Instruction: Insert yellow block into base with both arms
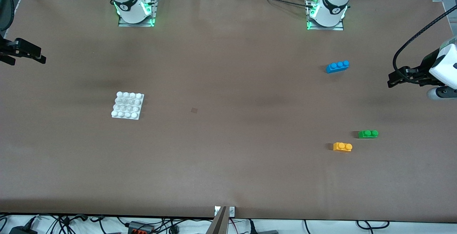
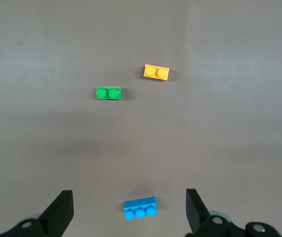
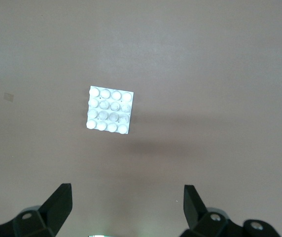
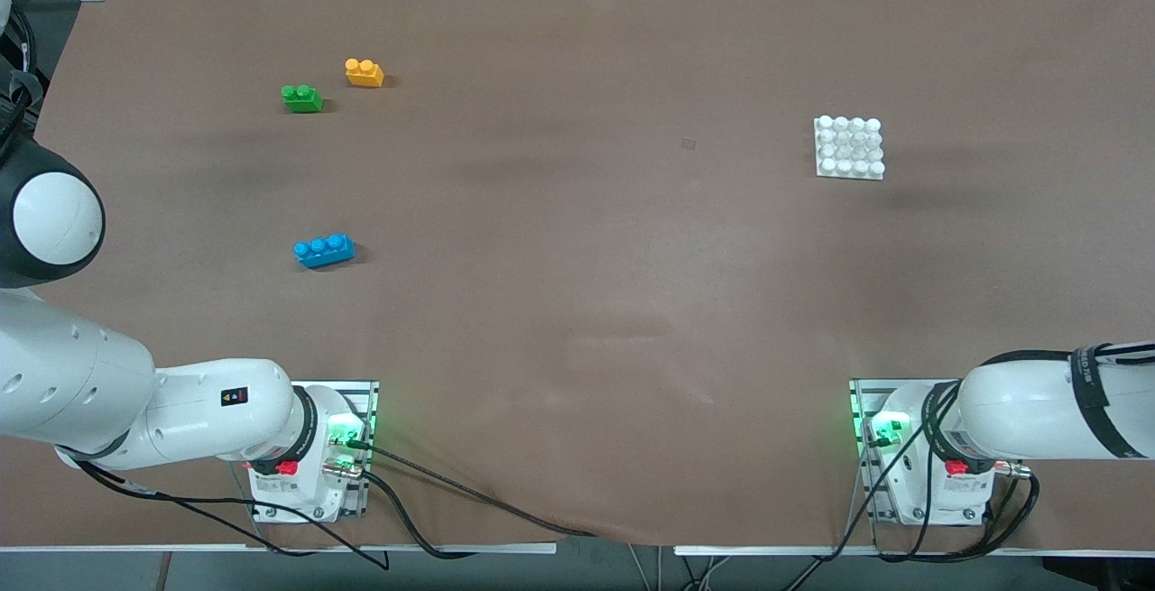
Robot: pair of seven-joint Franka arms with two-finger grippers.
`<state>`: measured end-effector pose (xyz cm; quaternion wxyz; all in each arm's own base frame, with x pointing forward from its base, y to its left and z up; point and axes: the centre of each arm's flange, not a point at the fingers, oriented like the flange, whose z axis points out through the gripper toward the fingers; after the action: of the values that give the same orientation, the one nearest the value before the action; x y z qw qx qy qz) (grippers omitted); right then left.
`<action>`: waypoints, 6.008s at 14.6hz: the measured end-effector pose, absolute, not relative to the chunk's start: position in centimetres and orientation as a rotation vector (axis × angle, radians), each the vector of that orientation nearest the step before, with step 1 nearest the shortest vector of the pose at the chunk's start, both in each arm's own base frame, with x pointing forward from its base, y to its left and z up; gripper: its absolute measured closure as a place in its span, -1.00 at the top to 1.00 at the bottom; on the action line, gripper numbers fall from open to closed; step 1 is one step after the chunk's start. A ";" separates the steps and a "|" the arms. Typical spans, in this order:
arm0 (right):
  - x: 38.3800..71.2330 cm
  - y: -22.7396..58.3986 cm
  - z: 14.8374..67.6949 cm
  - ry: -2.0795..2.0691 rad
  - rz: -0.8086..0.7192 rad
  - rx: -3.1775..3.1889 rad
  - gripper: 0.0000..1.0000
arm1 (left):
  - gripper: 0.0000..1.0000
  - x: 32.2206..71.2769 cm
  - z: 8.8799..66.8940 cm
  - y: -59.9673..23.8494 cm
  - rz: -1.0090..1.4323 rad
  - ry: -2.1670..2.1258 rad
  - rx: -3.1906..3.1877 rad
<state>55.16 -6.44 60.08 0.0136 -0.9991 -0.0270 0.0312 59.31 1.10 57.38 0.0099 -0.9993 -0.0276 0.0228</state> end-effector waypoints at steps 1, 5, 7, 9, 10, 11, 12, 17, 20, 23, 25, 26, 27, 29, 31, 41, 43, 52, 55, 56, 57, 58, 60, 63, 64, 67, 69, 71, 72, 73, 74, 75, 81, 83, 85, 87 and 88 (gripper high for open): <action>55.2 -6.4 60.1 -0.084 0.097 -3.112 1.00 | 1.00 59.3 57.4 1.1 0.071 -0.086 -3.120; 55.2 -6.4 60.1 -0.084 0.097 -3.112 1.00 | 1.00 59.3 57.4 1.1 0.075 -0.086 -3.120; 55.2 -6.3 60.1 -0.087 0.097 -3.112 1.00 | 1.00 59.3 57.5 1.1 0.072 -0.086 -3.120; 55.2 -6.0 60.1 -0.097 0.097 -3.112 1.00 | 1.00 59.3 57.6 1.1 0.069 -0.086 -3.120; 55.2 -5.9 60.1 -0.102 0.098 -3.116 1.00 | 1.00 59.3 57.7 1.1 0.068 -0.086 -3.120; 55.2 -5.9 60.1 -0.104 0.099 -3.123 1.00 | 1.00 59.3 57.7 1.1 0.068 -0.086 -3.120; 55.2 -5.9 60.1 -0.104 0.100 -3.127 1.00 | 1.00 59.3 57.7 1.1 0.068 -0.086 -3.120; 55.2 -5.9 60.0 -0.106 0.104 -3.129 1.00 | 1.00 59.3 57.8 1.1 0.072 -0.085 -3.120; 55.1 -5.7 57.1 -0.109 0.266 -3.107 1.00 | 1.00 59.2 57.8 1.1 0.072 -0.085 -3.120; 56.8 -5.7 50.8 -0.069 0.457 -3.081 1.00 | 1.00 59.2 57.8 1.1 0.072 -0.085 -3.120; 58.8 -5.7 46.3 -0.051 0.469 -3.086 1.00 | 1.00 59.2 57.8 1.1 0.072 -0.085 -3.120; 59.7 -5.7 44.0 -0.029 0.450 -3.093 1.00 | 1.00 59.2 57.8 1.1 0.072 -0.085 -3.120; 60.2 -5.5 41.3 -0.008 0.433 -3.099 1.00 | 1.00 59.2 57.8 1.1 0.072 -0.085 -3.120; 60.0 -5.0 36.2 0.033 0.379 -3.095 1.00 | 1.00 59.2 57.8 1.1 0.073 -0.085 -3.120; 58.8 -4.5 31.5 0.113 0.281 -3.056 1.00 | 1.00 59.2 57.8 1.1 0.074 -0.085 -3.120; 54.6 -0.2 21.1 0.270 0.121 -2.996 1.00 | 1.00 59.2 57.8 1.1 0.075 -0.086 -3.120; 54.5 0.4 20.7 0.254 0.134 -2.999 1.00 | 1.00 59.2 57.8 1.1 0.076 -0.086 -3.120; 54.6 1.2 19.8 0.157 0.122 -3.016 0.58 | 1.00 59.2 57.8 1.1 0.076 -0.086 -3.120; 54.8 0.4 20.0 0.141 0.109 -3.027 0.58 | 1.00 59.2 57.8 1.1 0.076 -0.086 -3.120; 54.8 0.0 20.0 0.137 0.109 -3.036 0.58 | 1.00 59.2 57.8 1.1 0.076 -0.086 -3.120; 54.8 -0.5 20.0 0.137 0.108 -3.042 0.58 | 1.00 59.2 57.8 1.1 0.076 -0.086 -3.120; 54.8 -0.8 19.9 0.136 0.110 -3.044 0.58 | 1.00 59.2 57.8 1.1 0.076 -0.086 -3.120; 54.7 -0.9 19.5 0.134 0.122 -3.046 0.57 | 1.00 59.2 57.8 1.0 0.076 -0.085 -3.120; 54.6 -0.8 18.6 0.127 0.128 -3.051 0.51 | 1.00 59.8 56.5 0.4 0.103 -0.065 -3.131; 54.6 -0.6 18.5 0.119 0.125 -3.051 0.44 | 1.00 60.8 54.9 -0.5 0.103 -0.038 -3.137; 54.7 -0.5 18.8 0.106 0.116 -3.054 0.25 | 1.00 65.3 47.3 -3.5 0.034 0.028 -3.165; 54.7 -0.5 18.8 0.103 0.116 -3.055 0.25 | 1.00 67.2 42.0 -3.6 0.056 0.028 -3.180; 54.8 -0.2 18.8 0.091 0.115 -3.056 0.25 | 1.00 68.6 38.2 -2.8 0.037 0.010 -3.191; 54.8 0.5 18.8 0.071 0.115 -3.057 0.25 | 1.00 69.1 36.7 -2.5 0.018 0.002 -3.196; 54.7 1.6 18.7 0.041 0.117 -3.058 0.25 | 1.00 69.5 35.4 -2.3 0.007 0.001 -3.197; 54.7 2.8 18.7 0.010 0.118 -3.059 0.25 | 1.00 69.8 34.1 -2.3 0.004 0.013 -3.191; 54.6 3.9 18.7 -0.019 0.119 -3.059 0.25 | 1.00 70.0 33.1 -2.4 0.001 0.049 -3.175; 55.0 15.3 18.8 -0.307 0.090 -3.051 0.25 | 1.00 70.8 28.5 -2.2 -0.026 0.215 -3.144; 55.3 21.0 18.8 -0.332 0.058 -3.051 0.25 | 1.00 70.9 27.1 -2.0 -0.018 0.196 -3.149; 55.4 26.2 18.8 -0.271 0.027 -3.056 0.25 | 1.00 70.9 25.8 -2.0 -0.014 0.143 -3.156; 55.1 31.6 18.8 -0.212 -0.009 -3.053 0.25 | 1.00 70.9 24.6 -1.8 -0.001 0.114 -3.158; 54.9 34.2 18.8 -0.207 -0.027 -3.047 0.25 | 1.00 70.9 24.1 -1.7 0.006 0.106 -3.159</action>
<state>54.89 34.24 18.75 0.0435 -0.9967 -0.0676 -0.0088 70.87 -1.65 24.09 -0.0095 -0.9994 0.0336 0.0020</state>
